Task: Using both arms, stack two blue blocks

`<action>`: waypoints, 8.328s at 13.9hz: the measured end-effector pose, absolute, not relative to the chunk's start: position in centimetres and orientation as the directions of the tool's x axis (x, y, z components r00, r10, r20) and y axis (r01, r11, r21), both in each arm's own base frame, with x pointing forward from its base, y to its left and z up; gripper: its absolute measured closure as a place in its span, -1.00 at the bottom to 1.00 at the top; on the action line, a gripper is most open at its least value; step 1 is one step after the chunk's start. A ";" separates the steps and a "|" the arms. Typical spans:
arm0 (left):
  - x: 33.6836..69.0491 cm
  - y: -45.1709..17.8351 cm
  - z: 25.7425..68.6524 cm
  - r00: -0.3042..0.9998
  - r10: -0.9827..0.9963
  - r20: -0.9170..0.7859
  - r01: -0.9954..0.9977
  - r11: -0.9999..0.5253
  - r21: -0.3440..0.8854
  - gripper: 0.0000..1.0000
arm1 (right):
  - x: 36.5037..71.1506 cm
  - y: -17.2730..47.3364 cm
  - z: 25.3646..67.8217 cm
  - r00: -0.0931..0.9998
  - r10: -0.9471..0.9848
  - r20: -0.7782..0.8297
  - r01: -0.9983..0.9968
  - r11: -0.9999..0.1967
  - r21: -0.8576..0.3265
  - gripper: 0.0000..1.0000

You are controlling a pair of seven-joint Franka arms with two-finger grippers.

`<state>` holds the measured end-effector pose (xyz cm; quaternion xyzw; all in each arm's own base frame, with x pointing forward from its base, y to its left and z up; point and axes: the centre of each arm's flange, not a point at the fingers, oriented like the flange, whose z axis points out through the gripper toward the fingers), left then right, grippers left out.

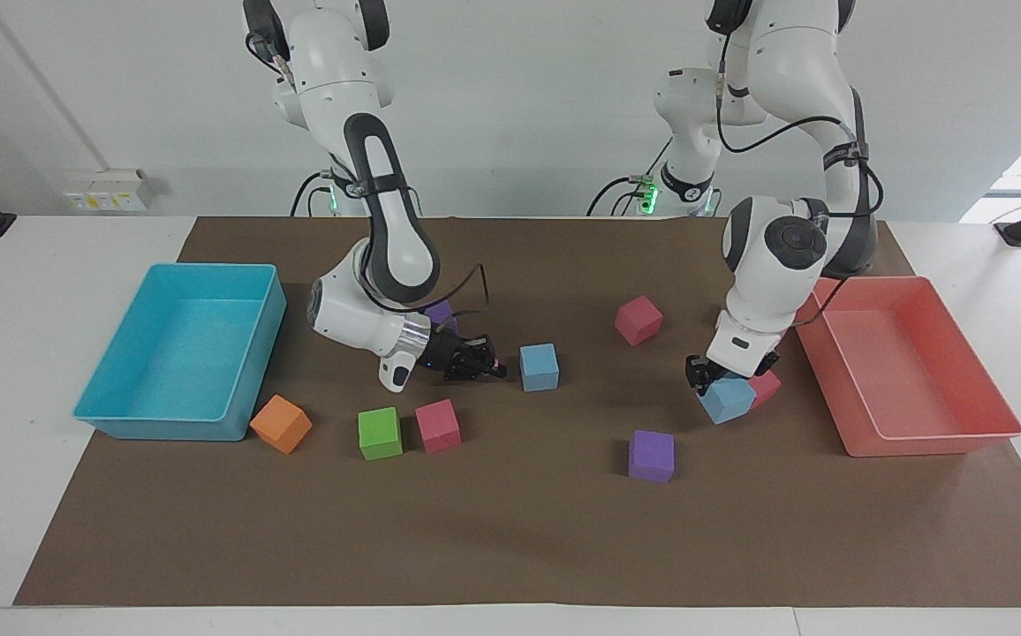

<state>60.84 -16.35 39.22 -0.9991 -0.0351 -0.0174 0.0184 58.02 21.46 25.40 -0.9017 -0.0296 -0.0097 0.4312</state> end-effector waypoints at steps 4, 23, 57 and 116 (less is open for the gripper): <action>58.6 -22.5 40.3 1.000 -0.025 0.019 -0.024 -0.999 -0.042 -0.15 | 58.0 21.5 25.4 0.998 0.045 0.043 0.062 -0.626 -0.777 0.98; 52.0 -41.2 38.4 0.998 -0.044 -0.046 -0.041 -0.997 0.068 -0.15 | 58.0 21.5 25.4 0.998 0.045 0.043 0.062 -0.626 -0.777 0.98; 51.8 -42.1 37.2 0.997 -0.054 -0.046 -0.051 -0.997 0.064 -0.15 | 58.0 21.5 25.4 0.998 0.045 0.043 0.062 -0.626 -0.777 0.98; 51.4 -38.8 44.4 0.999 -0.045 -0.022 -0.044 -0.998 0.040 -1.00 | 57.9 21.2 27.4 0.995 0.011 0.103 0.085 -0.657 -0.749 0.98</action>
